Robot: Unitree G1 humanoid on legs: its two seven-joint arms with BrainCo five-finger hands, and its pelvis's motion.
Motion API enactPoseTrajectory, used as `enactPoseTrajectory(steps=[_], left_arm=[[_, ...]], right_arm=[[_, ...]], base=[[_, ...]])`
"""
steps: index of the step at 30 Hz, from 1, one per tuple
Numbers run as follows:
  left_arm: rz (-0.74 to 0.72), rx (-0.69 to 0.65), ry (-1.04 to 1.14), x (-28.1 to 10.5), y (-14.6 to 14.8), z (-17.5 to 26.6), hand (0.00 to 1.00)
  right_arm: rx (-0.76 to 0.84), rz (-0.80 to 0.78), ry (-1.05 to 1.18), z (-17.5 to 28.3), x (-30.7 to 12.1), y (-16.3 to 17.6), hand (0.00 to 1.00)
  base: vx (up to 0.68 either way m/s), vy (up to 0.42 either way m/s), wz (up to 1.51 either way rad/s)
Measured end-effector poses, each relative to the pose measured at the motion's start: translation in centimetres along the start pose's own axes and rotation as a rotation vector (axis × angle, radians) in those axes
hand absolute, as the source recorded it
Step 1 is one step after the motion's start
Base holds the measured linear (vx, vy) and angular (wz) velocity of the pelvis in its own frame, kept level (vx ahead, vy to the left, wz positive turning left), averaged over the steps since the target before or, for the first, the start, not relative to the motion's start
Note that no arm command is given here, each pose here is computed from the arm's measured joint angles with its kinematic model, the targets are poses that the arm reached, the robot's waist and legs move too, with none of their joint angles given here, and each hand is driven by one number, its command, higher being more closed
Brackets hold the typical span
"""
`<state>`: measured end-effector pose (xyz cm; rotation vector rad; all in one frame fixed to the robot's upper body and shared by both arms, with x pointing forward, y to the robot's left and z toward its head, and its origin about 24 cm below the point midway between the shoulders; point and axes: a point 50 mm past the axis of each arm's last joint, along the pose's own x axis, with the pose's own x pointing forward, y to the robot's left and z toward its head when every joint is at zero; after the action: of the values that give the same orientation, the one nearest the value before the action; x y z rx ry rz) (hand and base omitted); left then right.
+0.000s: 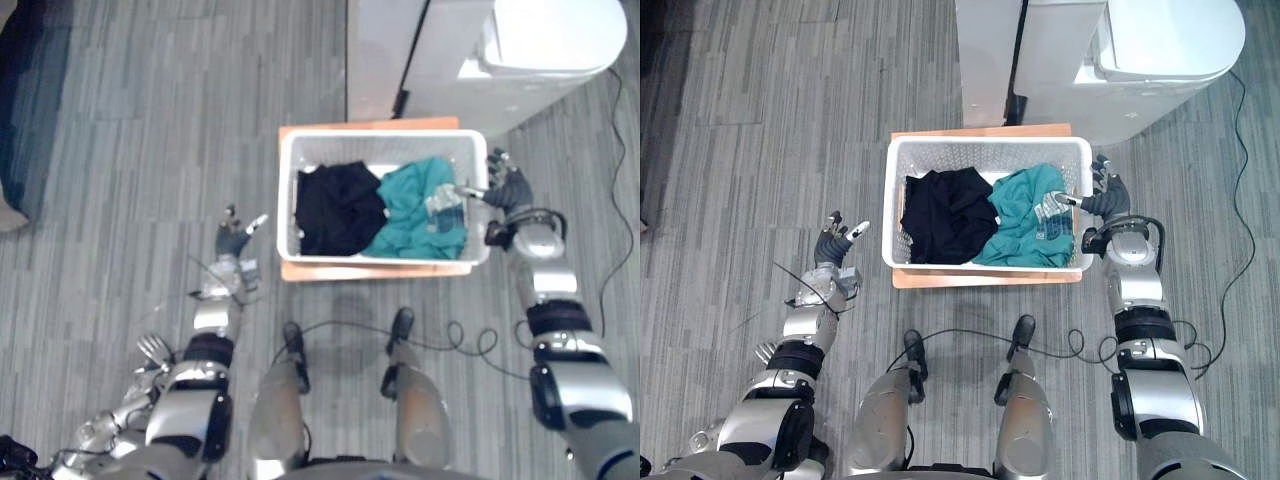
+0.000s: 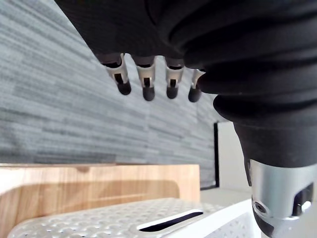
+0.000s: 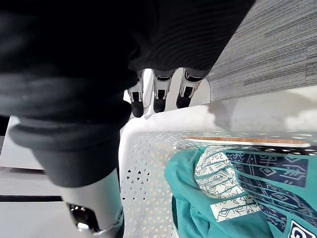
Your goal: Pick up the laundry basket with both hands and put the clothes into the washing machine.
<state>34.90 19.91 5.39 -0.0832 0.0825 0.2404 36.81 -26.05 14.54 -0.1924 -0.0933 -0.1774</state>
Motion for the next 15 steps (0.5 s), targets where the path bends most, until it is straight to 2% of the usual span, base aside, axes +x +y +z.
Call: enactPoseTrajectory(steps=[9,15], left_arm=[[-0.016,0.095,-0.053,1.7,-1.4,2.9,0.0],[-0.031,0.115,-0.119,2.6,-2.9,5.7,0.0]], right_arm=[[0.0,-0.037,-0.031,2.1,1.5,-0.1,0.0],[0.007,-0.05,0.072,0.2,1.6,-0.3,0.0]], base=[[-0.02,0.002,-0.06],[0.01,0.002,-0.03]])
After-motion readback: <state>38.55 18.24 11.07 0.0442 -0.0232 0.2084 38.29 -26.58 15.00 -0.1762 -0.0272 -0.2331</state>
